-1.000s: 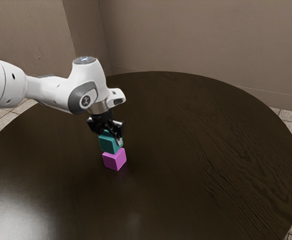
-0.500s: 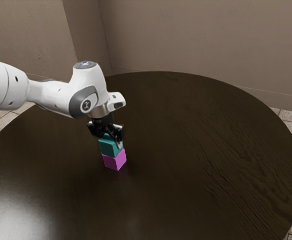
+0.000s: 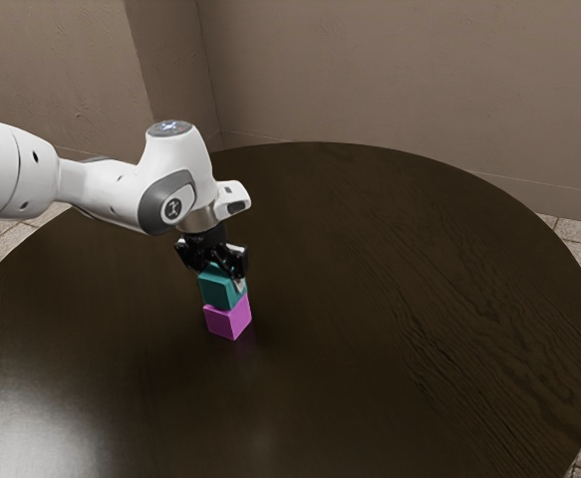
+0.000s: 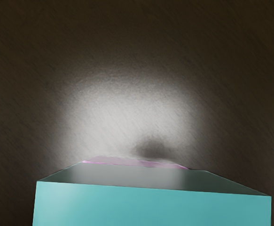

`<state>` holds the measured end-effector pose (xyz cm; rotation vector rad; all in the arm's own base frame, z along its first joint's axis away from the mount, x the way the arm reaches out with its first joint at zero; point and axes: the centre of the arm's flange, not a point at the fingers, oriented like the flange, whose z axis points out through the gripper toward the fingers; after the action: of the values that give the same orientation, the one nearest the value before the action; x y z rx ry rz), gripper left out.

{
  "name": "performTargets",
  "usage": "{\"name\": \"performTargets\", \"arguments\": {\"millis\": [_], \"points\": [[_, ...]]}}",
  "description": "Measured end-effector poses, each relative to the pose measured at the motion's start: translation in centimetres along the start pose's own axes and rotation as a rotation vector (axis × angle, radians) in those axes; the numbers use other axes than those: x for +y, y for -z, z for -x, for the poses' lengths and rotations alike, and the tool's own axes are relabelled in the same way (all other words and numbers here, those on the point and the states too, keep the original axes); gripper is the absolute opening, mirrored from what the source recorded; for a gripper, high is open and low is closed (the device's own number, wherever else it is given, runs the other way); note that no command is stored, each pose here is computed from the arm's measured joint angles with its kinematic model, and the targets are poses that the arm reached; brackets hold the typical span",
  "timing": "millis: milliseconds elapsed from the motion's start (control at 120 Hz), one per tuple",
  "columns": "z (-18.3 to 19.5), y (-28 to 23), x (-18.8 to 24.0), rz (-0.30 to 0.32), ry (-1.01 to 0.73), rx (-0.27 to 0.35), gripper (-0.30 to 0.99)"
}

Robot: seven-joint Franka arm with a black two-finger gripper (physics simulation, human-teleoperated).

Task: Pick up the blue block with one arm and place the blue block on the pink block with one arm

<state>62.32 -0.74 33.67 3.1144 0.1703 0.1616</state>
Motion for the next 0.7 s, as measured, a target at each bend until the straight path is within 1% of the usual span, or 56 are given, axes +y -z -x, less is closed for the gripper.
{"name": "performTargets", "arguments": {"millis": [400,700], "points": [[-0.39,-0.54,0.11,0.004,0.0,0.002,0.33],[0.09,-0.59,0.1,0.002,0.002,-0.005,0.33]]}}
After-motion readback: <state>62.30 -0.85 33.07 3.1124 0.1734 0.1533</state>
